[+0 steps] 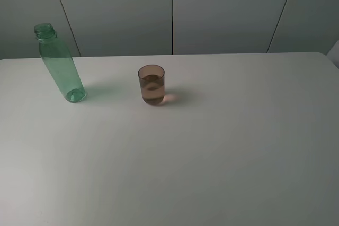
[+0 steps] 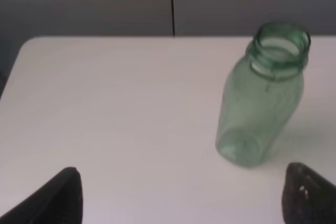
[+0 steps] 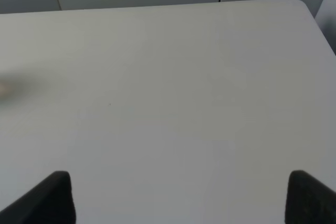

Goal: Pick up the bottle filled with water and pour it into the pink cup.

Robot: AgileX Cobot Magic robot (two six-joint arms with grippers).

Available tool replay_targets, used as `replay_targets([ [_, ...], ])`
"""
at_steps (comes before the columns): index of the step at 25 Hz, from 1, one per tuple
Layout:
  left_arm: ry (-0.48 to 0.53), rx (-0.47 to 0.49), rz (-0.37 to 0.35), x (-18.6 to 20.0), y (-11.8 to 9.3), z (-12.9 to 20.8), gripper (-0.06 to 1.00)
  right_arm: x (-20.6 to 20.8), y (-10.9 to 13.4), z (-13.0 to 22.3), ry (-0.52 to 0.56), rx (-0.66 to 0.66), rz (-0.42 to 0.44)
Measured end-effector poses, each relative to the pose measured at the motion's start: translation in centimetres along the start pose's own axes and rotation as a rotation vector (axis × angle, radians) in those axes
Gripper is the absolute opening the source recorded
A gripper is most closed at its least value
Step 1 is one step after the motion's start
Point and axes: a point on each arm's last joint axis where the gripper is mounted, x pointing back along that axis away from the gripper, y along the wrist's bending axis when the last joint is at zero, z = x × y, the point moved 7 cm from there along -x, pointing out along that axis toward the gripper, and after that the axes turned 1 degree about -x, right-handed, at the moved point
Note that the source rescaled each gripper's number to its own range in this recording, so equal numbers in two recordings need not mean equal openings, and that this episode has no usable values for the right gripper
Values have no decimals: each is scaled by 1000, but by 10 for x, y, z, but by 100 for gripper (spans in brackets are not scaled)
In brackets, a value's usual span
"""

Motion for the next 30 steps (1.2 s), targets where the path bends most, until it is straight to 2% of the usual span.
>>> replay_targets([
  [1, 43, -2, 28, 6, -5, 9, 89, 0, 0, 0, 0, 0, 0],
  [5, 87, -28, 123, 39, -21, 36, 89, 0, 0, 0, 0, 0, 0],
  [8, 59, -45, 141, 66, -25, 56, 89, 0, 0, 0, 0, 0, 0],
  [11, 12, -76, 157, 93, -29, 81, 78, 0, 0, 0, 0, 0, 0],
  [15, -10, -107, 169, 112, -31, 108, 58, 0, 0, 0, 0, 0, 0],
  [17, -34, -114, 169, 115, -30, 116, 53, 0, 0, 0, 0, 0, 0],
  [25, -191, -115, 144, 128, -25, 132, 50, 0, 0, 0, 0, 0, 0],
  [30, -221, -104, 136, 131, -22, 132, 50, 0, 0, 0, 0, 0, 0],
])
